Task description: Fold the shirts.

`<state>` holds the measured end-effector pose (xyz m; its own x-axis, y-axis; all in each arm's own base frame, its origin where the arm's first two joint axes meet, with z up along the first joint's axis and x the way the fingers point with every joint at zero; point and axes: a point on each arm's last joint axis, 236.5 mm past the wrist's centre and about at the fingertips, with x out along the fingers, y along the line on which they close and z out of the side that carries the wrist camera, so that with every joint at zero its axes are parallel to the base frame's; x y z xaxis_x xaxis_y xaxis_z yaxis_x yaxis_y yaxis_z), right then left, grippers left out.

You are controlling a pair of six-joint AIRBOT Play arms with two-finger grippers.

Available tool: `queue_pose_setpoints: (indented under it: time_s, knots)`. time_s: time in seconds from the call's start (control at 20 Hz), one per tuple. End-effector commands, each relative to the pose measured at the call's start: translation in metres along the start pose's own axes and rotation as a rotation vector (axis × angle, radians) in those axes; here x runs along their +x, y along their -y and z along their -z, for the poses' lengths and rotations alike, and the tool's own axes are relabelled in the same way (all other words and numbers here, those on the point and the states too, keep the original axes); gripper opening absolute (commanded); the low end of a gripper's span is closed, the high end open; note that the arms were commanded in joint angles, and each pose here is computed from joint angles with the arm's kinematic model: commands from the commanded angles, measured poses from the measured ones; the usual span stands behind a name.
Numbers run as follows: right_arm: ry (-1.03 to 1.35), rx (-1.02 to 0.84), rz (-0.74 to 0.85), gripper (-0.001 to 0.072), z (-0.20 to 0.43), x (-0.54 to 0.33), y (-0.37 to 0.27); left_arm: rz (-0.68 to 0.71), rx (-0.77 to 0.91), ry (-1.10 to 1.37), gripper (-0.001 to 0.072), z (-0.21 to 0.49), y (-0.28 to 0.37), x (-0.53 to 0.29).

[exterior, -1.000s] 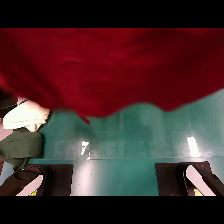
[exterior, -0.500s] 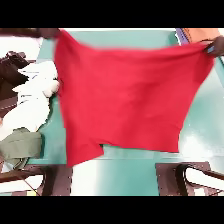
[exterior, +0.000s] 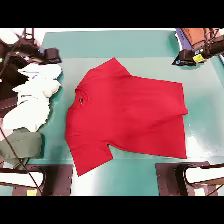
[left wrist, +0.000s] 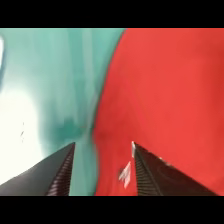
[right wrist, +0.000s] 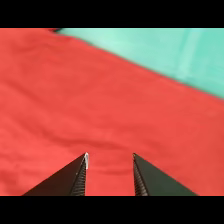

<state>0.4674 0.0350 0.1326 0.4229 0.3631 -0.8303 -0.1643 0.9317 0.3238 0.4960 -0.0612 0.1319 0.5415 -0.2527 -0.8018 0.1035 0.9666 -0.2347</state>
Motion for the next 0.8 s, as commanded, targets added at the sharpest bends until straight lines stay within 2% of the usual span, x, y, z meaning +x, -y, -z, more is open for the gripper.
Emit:
queue_pose_setpoints:
  time_s: [0.0, 0.2, 0.35, 0.6, 0.75]
  knots:
    - [-0.038, 0.018, -0.064, 0.0335, 0.03, -0.011, -0.019, -0.021, -0.044, -0.17, 0.0438, 0.067, -0.028, -0.009]
    - [-0.069, 0.024, -0.078, 0.0335, 0.083, -0.022, -0.035, -0.024, -0.117, -0.339, 0.0438, 0.195, -0.029, -0.004]
    - [-0.026, 0.032, -0.067, 0.0336, 0.097, -0.027, -0.039, 0.001, -0.176, -0.477, 0.0438, 0.288, -0.022, -0.003]
    - [0.016, 0.036, -0.055, 0.0335, 0.107, -0.032, -0.04, 0.117, -0.298, -0.526, 0.0438, 0.341, 0.007, 0.012]
    - [0.017, 0.034, -0.055, 0.0336, 0.107, -0.034, -0.041, 0.167, -0.283, -0.524, 0.0437, 0.355, 0.023, 0.023]
